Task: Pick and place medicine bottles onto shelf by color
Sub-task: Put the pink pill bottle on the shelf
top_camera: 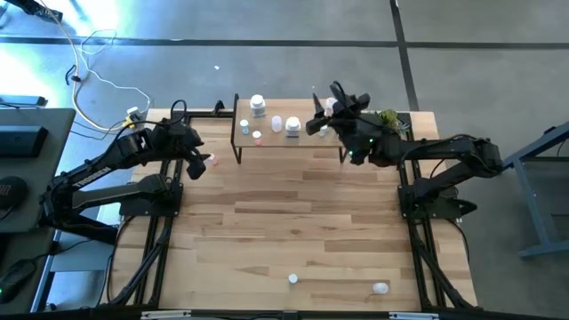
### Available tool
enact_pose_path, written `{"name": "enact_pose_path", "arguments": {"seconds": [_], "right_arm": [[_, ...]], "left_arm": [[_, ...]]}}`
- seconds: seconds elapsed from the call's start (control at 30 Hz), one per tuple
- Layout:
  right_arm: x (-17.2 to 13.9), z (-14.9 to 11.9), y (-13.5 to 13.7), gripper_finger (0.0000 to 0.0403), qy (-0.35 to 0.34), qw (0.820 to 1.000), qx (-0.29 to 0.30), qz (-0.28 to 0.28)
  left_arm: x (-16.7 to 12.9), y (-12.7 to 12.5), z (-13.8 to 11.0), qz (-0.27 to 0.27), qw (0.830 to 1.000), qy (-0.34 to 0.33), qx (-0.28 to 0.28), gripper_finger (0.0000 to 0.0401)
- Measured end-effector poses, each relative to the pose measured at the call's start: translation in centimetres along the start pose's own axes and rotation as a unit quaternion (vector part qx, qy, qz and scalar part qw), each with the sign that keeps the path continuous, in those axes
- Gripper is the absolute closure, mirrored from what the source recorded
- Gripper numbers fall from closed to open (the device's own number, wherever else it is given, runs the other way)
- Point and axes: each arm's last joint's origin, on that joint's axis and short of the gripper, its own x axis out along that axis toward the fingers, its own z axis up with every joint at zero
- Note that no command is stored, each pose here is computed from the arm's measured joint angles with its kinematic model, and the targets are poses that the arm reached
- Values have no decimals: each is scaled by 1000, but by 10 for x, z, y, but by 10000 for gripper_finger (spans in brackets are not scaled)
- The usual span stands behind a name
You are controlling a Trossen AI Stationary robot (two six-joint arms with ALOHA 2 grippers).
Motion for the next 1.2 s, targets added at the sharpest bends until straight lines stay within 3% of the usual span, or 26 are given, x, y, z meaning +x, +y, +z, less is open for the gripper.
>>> {"name": "enact_pose_path", "arguments": {"seconds": [0.17,0.3,0.5,0.73,1.0,1.2], "right_arm": [[5,5,-14,159,-3,1000,-8,-17],[12,5,-23,159,0,1000,-17,-19],[20,0,-30,159,12,999,-40,-11],[26,-3,-33,159,13,998,-51,20],[26,-3,-32,159,9,998,-50,41],[26,-3,-32,159,8,998,-50,41]], "left_arm": [[5,0,2,9,1000,15,-22,176],[16,0,6,24,992,36,-119,176],[36,0,11,59,964,73,-251,176],[52,-1,11,80,947,113,-291,176],[68,0,10,128,912,143,-362,176],[86,-2,-4,151,898,189,-367,176]]}}
